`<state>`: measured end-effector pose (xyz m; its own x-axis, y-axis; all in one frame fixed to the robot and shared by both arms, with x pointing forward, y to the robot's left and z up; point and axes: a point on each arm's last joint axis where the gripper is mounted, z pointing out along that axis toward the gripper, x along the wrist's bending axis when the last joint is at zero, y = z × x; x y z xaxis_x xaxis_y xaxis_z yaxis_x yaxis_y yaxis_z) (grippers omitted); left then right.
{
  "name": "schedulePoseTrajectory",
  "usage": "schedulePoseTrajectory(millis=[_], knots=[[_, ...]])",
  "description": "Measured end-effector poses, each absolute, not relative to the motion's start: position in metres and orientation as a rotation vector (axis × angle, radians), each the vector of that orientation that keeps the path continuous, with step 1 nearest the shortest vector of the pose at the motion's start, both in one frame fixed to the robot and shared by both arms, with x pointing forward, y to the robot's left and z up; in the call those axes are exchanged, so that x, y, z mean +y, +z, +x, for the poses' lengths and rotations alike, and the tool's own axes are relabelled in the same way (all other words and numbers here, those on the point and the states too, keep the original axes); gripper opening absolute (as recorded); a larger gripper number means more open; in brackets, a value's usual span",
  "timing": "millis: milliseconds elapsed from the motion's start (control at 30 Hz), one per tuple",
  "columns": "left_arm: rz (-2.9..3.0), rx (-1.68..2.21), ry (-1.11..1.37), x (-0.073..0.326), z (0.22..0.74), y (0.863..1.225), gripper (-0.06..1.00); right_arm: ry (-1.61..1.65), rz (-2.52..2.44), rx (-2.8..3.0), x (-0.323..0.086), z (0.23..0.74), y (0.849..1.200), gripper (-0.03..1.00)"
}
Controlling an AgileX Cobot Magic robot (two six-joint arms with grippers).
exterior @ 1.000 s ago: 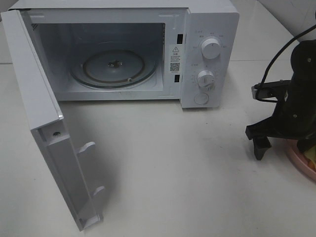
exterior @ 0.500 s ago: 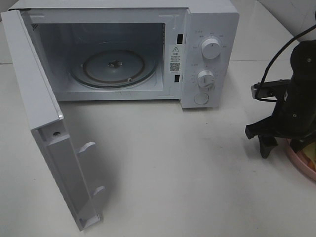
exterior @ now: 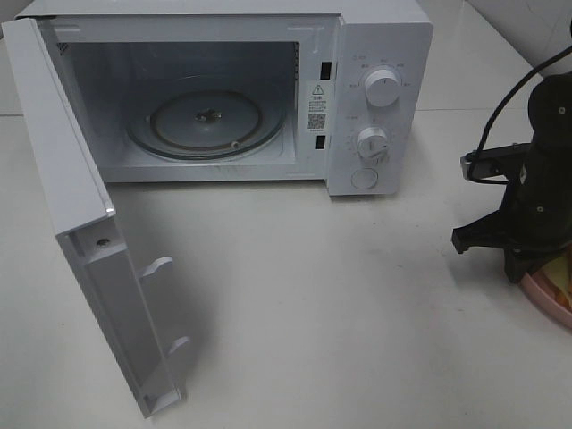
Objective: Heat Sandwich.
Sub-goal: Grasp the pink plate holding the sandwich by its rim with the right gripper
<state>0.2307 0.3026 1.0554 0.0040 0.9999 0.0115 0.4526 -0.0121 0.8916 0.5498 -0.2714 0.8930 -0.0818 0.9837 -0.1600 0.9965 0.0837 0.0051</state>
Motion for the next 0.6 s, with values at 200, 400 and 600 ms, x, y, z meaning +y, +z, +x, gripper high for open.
schedulePoseTrajectory(millis=[200, 400, 600], knots=[[1.557, 1.540, 0.957, 0.3026, 0.2307, 1.0554, 0.99, -0.161, 2.042, 2.220, -0.2714, 0.5496, 0.8930, 0.03], [1.557, 1.540, 0.957, 0.3026, 0.2307, 1.0554, 0.99, -0.171, 2.033, 2.223, -0.2720, 0.5498, 0.8934, 0.03], [1.557, 1.540, 0.957, 0.3026, 0.2307, 1.0554, 0.99, -0.160, 2.023, 2.218, -0.2724, 0.5498, 0.8978, 0.03]])
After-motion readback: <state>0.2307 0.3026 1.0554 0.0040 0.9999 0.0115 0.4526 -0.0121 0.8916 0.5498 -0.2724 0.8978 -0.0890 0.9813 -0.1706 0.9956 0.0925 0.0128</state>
